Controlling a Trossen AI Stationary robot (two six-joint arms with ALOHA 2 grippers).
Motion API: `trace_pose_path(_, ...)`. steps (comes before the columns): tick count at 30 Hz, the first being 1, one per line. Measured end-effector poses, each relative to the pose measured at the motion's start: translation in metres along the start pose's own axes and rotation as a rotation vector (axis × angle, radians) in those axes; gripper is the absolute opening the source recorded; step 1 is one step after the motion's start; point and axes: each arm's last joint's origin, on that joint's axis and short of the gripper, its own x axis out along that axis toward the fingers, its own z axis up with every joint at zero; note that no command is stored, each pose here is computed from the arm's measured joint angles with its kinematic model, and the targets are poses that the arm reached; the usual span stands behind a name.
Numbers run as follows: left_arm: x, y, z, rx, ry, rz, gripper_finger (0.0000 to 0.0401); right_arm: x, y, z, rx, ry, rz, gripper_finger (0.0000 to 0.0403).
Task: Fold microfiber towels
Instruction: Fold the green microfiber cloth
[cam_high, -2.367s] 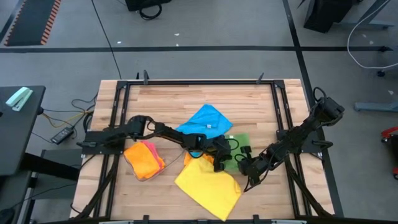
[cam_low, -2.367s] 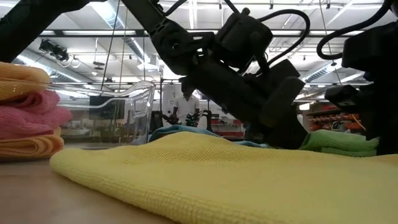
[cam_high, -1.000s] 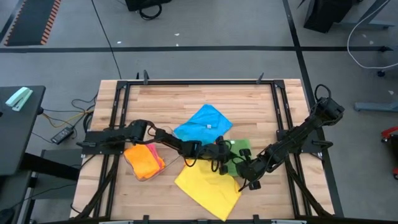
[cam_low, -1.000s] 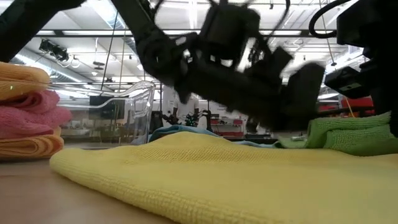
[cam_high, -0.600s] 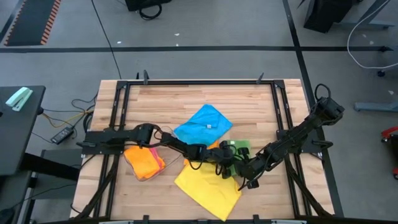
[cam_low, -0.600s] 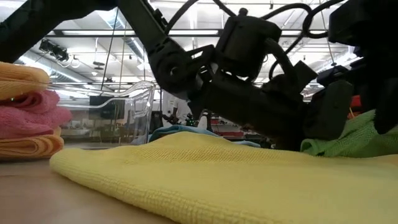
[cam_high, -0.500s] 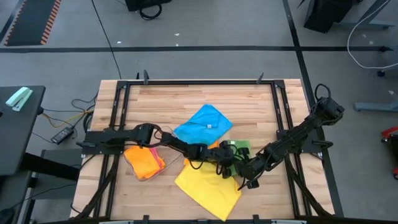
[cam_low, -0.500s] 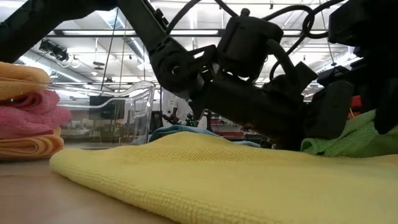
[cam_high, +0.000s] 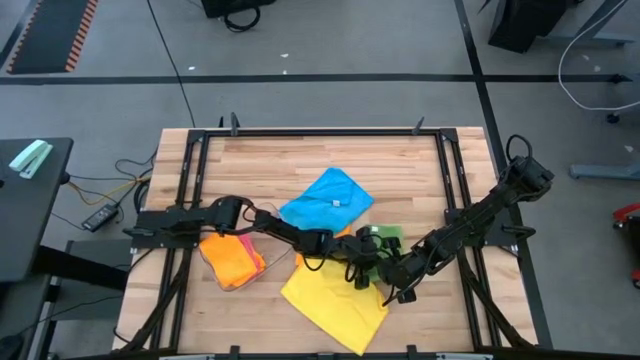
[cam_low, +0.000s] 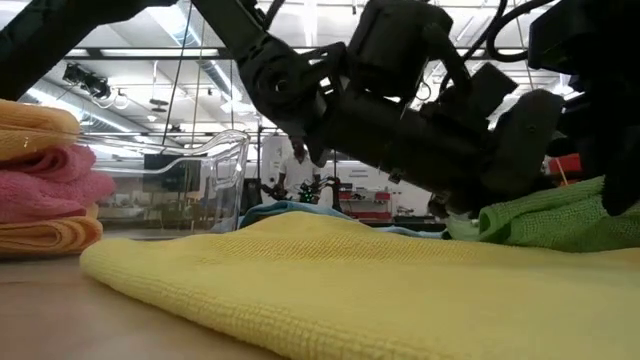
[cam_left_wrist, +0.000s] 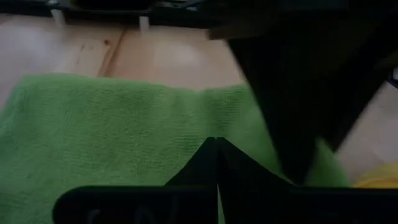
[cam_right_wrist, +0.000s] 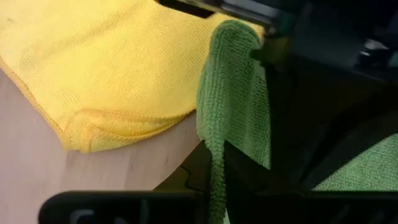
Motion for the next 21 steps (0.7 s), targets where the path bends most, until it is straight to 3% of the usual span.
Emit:
trace_pose_path(5, 0.008, 0.004, -0.025, -0.070, 0.058, 0.034, 0.0015, 0.000, 0.000, 0.000, 0.000, -0.006, -0.010, 0.0037)
trace_pose_path(13, 0.000, 0.000, -0.004, 0.006, 0.030, 0.017, 0.0006, 0.000, 0.000, 0.000, 0.003, -0.006, -0.013, 0.0037)
trace_pose_path(17, 0.002, 0.001, -0.018, 0.003, 0.108, 0.031, 0.0016, 0.000, 0.000, 0.000, -0.001, -0.003, -0.014, 0.0037)
trace_pose_path(21, 0.002, 0.003, -0.016, -0.019, 0.110, 0.023, 0.0011, 0.000, 0.000, 0.000, -0.001, -0.005, -0.013, 0.0037)
